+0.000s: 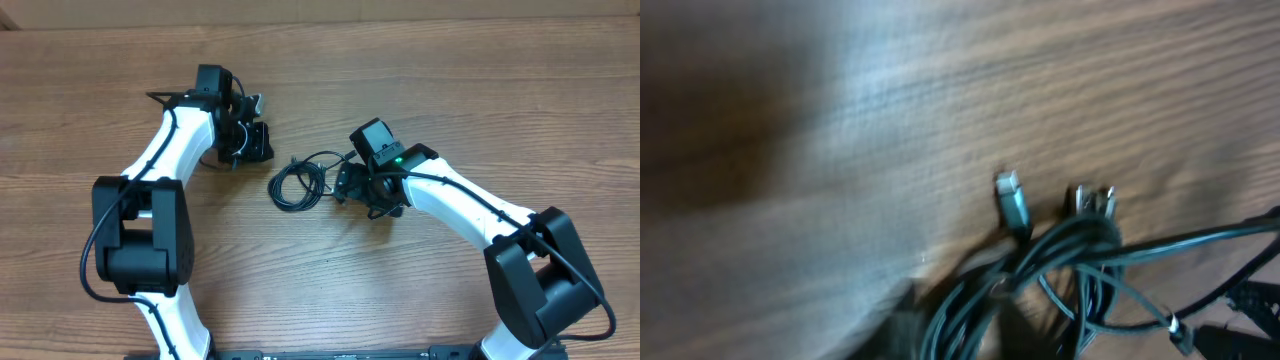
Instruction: Untangle cables
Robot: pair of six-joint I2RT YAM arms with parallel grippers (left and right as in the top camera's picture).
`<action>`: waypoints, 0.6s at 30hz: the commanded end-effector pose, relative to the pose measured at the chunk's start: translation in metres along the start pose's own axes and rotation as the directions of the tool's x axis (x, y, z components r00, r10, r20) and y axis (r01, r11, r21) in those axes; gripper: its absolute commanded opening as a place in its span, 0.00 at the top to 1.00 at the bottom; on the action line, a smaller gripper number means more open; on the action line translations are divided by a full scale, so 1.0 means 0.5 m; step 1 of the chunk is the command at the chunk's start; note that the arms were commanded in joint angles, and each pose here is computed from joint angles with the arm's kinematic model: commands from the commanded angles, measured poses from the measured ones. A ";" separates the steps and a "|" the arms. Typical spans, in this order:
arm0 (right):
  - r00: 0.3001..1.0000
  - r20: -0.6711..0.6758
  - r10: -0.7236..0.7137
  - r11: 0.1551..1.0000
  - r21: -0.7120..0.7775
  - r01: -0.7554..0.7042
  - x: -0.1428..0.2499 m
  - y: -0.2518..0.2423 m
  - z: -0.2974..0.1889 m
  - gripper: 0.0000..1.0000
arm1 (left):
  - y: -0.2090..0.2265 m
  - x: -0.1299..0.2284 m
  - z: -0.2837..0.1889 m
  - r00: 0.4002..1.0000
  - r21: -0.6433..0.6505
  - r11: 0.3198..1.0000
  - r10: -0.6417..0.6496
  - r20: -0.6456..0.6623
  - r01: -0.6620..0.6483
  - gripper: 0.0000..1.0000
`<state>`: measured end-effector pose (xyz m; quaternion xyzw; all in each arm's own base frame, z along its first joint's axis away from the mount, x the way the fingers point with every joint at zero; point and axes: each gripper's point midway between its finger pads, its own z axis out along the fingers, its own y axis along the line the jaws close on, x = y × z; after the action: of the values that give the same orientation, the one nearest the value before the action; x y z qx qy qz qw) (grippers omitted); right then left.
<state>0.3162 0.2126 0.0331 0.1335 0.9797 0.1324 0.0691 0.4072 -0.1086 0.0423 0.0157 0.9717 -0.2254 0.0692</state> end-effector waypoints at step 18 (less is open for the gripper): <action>0.925 0.240 0.295 0.950 0.030 -0.311 -0.224 -0.202 -0.052 0.00 | 0.063 0.023 0.033 0.995 -0.155 0.984 -0.094 -0.046 0.086 0.00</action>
<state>0.3880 0.0917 0.0377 0.2899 0.9409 0.0948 0.1476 0.4011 -0.0898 0.0173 -0.0250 0.9846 -0.1687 0.0380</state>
